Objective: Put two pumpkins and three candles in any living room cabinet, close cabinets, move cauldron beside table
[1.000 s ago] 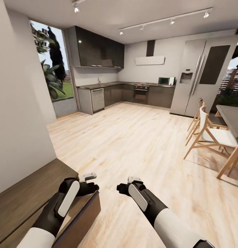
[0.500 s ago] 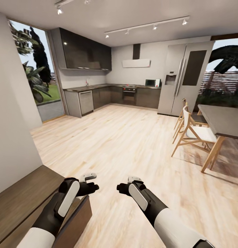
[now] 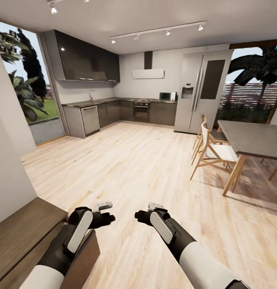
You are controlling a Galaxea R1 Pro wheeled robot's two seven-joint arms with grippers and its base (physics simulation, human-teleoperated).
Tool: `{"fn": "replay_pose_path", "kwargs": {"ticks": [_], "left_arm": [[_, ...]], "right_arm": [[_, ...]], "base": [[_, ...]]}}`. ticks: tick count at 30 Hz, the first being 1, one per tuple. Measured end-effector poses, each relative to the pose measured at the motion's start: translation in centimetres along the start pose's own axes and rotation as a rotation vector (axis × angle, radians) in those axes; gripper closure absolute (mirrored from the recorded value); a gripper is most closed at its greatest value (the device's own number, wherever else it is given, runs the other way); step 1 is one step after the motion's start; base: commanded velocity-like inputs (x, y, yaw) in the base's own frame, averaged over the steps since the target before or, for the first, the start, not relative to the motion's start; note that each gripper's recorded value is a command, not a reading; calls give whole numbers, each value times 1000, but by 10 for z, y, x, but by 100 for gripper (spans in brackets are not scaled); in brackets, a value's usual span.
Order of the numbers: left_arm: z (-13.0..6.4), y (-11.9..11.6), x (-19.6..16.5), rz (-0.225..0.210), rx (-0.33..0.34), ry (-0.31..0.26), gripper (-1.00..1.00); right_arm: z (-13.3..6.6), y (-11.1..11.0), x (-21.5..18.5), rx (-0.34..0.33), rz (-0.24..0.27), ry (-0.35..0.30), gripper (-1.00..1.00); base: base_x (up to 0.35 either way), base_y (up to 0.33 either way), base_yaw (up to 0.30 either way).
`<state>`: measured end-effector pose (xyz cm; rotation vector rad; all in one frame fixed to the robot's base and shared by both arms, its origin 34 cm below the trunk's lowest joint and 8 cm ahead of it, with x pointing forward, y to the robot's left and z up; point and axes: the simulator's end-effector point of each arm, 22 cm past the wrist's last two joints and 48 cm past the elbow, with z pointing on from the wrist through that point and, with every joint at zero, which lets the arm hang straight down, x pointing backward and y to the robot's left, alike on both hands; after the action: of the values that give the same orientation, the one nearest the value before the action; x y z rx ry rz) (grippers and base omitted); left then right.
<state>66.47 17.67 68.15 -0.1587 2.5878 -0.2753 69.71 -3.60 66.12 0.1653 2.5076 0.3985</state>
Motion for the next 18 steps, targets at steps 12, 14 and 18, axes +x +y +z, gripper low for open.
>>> {"fn": "replay_pose_path", "kwargs": {"ticks": [12,14,18], "left_arm": [[5,1,3,-2,-4,8,-100],[6,2,4,-2,-4,10,-100],[7,2,5,-2,-5,12,-100]], "right_arm": [[4,-11,-3,4,66,6,-100],[5,-13,-3,6,74,7,-100],[6,-14,-3,8,80,7,-100]], "base": [[-66,0,-223],[-230,0,-235],[-236,0,-253]]}}
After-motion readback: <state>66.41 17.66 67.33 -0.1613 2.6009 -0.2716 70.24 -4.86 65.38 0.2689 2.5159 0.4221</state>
